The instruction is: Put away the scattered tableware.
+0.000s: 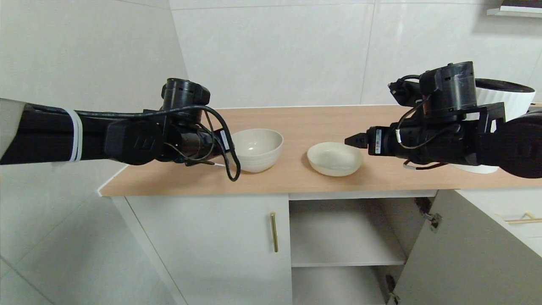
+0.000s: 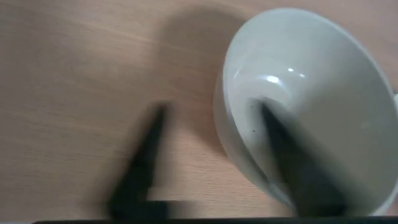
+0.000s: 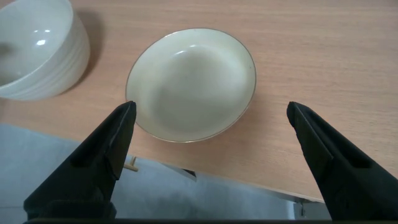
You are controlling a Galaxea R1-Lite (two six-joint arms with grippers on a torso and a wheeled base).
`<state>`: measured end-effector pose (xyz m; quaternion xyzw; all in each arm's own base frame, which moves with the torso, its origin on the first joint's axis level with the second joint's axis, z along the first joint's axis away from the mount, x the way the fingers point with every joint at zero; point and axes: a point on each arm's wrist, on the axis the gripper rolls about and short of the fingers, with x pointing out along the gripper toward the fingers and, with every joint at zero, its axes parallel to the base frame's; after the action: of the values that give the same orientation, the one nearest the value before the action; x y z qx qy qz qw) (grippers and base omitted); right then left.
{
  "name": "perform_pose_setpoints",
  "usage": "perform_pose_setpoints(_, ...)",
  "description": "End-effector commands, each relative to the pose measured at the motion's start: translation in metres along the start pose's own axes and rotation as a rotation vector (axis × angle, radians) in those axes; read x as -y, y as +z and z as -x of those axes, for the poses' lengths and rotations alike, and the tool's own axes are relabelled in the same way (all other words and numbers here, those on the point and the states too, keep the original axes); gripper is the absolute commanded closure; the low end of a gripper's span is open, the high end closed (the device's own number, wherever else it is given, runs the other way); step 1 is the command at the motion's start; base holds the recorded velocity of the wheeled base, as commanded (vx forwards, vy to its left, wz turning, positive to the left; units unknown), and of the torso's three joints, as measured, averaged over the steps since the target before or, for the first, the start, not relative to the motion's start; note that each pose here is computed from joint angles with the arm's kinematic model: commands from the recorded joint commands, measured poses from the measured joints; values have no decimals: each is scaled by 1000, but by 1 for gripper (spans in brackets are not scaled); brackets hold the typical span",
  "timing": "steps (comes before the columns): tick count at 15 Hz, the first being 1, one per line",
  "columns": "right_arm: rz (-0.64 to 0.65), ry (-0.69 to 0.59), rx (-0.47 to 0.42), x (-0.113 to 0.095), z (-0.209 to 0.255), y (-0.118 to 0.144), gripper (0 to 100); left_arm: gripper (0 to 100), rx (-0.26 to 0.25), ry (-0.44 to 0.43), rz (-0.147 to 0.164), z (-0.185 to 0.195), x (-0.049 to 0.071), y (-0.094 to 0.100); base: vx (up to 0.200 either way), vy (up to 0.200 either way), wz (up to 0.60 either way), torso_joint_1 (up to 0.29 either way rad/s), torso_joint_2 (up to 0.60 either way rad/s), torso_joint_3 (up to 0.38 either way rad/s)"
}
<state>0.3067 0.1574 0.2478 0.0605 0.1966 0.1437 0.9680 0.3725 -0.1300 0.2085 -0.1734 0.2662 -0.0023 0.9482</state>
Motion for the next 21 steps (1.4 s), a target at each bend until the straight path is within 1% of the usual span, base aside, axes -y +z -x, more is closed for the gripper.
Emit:
perform_pose_setpoints(1,0,2,3,0,2,0,0,100,-5,2,-1,-2,0,-1,0,0,0,0,0,0)
perform_pose_setpoints(3,0,2,4,0,2,1,0,100,9,-4,3,4,1,2,0,0,0,0,0,0)
perform_pose_setpoints(5,0,2,3,0,1,0,0,100,32,-19,10,18,2,8,0,0,0,0,0,0)
perform_pose_setpoints(7,-1,1,3,0,0,1,0,100,55,-51,8,44,4,12,0,0,0,0,0,0)
perform_pose_setpoints(10,5,-26,-22,0,-16,-6,0,100,49,-76,0,56,5,10,0,0,0,0,0,0)
perform_pose_setpoints(11,11,-81,-28,0,-29,-10,0,100,44,-96,-10,63,10,6,0,0,0,0,0,0)
perform_pose_setpoints(13,13,-148,-25,1,-44,-13,0,100,50,-123,-18,76,14,4,0,0,0,0,0,0)
perform_pose_setpoints(16,-2,-169,-42,1,-60,-18,0,100,56,-133,-15,82,14,5,0,0,0,0,0,0)
perform_pose_setpoints(18,-6,-208,-48,5,-71,-22,0,100,51,-134,-17,81,14,4,0,0,0,0,0,0)
perform_pose_setpoints(21,-5,-219,-58,8,-78,-25,0,100,49,-140,-17,82,14,5,0,0,0,0,0,0)
